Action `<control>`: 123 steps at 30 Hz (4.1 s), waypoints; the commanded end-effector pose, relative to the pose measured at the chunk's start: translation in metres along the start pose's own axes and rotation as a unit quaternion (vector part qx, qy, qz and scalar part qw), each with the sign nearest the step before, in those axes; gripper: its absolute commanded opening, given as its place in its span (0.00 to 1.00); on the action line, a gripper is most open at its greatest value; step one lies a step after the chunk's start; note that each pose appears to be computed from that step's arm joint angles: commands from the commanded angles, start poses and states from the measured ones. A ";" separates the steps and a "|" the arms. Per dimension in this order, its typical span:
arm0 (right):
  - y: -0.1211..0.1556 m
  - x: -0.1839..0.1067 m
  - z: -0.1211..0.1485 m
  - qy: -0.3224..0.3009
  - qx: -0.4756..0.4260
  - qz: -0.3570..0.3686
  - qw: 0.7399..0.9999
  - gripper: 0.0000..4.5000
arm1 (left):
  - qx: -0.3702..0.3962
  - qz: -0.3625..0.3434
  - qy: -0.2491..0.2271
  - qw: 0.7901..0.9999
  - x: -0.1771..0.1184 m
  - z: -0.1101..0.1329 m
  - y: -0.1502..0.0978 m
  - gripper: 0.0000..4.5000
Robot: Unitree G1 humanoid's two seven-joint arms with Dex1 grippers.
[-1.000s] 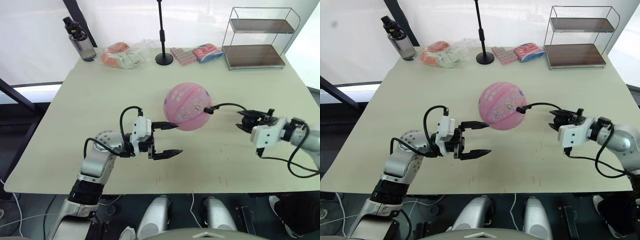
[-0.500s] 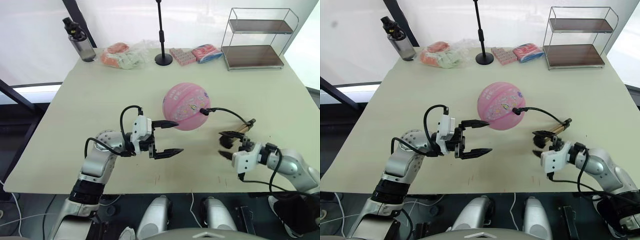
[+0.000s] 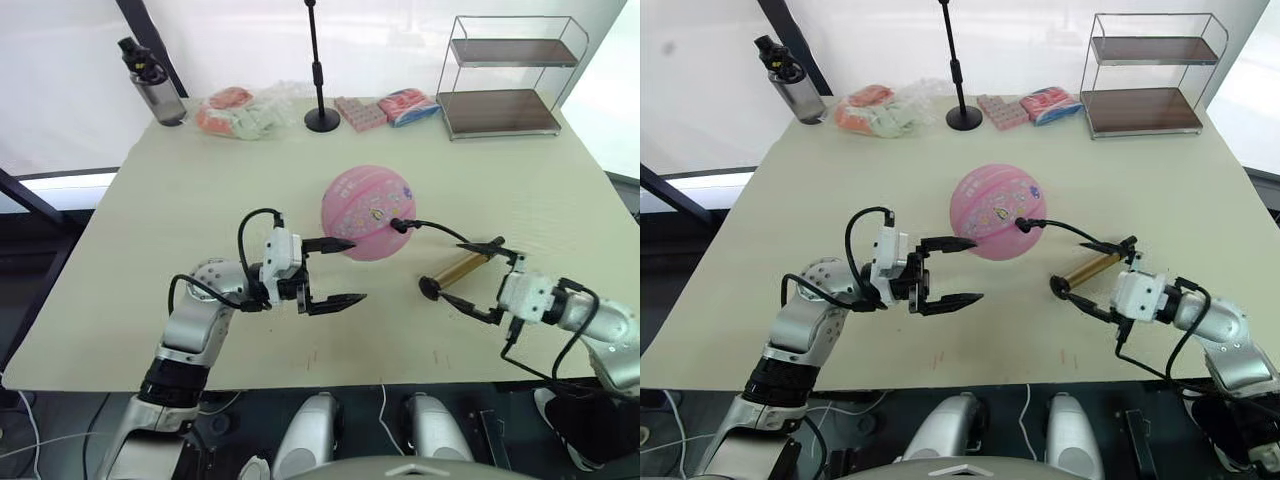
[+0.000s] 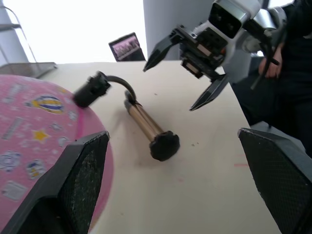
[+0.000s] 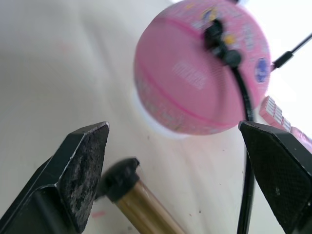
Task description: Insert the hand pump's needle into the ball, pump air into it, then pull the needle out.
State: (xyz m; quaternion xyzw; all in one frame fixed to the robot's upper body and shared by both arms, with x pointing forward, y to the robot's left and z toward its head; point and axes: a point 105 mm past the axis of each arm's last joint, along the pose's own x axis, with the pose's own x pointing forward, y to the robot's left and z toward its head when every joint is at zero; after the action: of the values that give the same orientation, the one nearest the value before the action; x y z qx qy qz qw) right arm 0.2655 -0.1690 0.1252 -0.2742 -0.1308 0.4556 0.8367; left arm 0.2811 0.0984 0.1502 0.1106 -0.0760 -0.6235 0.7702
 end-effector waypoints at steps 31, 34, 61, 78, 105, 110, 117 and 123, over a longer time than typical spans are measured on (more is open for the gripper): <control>-0.004 -0.023 0.054 -0.100 0.144 -0.087 0.981 0.99 | -0.043 0.182 0.013 0.982 0.063 0.041 0.128 1.00; -0.006 -0.024 0.053 -0.098 0.137 -0.094 0.981 0.99 | -0.066 0.181 0.021 0.981 0.065 0.036 0.126 1.00; -0.026 0.075 0.048 0.063 -0.046 -0.034 0.996 0.99 | -0.180 0.175 0.129 0.959 0.080 -0.057 0.092 1.00; -0.031 0.094 0.036 0.153 -0.266 0.037 0.951 0.99 | -0.187 0.178 0.121 0.959 0.090 -0.058 0.087 1.00; -0.034 0.074 0.041 0.135 -0.292 -0.007 0.947 0.08 | -0.213 0.222 0.180 0.934 0.080 -0.105 0.074 1.00; -0.036 0.063 0.046 0.123 -0.278 -0.031 0.952 0.08 | -0.228 0.245 0.196 0.922 0.076 -0.122 0.071 1.00; -0.035 0.048 0.047 0.125 -0.274 -0.034 0.953 0.08 | -0.228 0.250 0.206 0.918 0.074 -0.131 0.069 1.00; -0.036 0.040 0.050 0.121 -0.272 -0.025 0.954 0.08 | -0.220 0.243 0.213 0.921 0.075 -0.132 0.067 1.00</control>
State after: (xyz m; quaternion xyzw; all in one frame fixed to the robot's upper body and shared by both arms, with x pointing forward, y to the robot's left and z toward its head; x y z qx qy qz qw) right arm 0.3029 -0.1367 0.1465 -0.5266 -0.0819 0.3591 0.7662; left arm 0.3993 0.0003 0.1537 0.0307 0.0017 -0.4644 0.8851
